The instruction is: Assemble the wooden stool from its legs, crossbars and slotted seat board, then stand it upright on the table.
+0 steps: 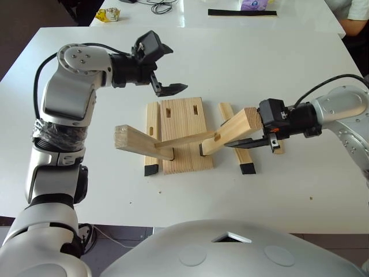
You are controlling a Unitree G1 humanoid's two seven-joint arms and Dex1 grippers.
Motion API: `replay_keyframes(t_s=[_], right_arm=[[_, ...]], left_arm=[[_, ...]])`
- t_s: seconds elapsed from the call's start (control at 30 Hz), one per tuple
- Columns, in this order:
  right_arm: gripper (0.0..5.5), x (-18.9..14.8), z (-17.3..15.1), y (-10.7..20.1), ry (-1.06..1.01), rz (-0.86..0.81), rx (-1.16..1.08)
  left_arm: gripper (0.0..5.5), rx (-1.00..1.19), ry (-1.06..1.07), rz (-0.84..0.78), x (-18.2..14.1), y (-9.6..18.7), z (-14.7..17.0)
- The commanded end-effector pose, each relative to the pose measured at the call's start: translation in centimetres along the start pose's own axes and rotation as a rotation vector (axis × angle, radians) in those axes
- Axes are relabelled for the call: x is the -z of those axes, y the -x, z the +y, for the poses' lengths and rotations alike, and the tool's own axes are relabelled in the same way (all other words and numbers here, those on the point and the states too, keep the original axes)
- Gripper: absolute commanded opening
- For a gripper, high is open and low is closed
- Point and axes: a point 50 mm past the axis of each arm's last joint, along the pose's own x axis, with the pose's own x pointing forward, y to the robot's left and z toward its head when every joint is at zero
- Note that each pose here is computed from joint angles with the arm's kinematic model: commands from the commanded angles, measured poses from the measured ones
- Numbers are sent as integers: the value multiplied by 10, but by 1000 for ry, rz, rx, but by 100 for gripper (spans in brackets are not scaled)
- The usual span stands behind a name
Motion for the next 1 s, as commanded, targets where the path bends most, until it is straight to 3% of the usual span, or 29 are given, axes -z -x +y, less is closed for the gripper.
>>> replay_keyframes(t_s=[0.03, 0.67, 1.0], right_arm=[[201, 26, 5, 2, -150, 148, -39], [201, 24, -5, -3, -142, 150, -2], [201, 20, -8, -9, -128, 136, -1]], left_arm=[[540, 82, -3, 23, -5, -3, -17], [540, 297, -89, 98, 6, -6, -61], [540, 317, -93, 90, 3, -8, -61]])
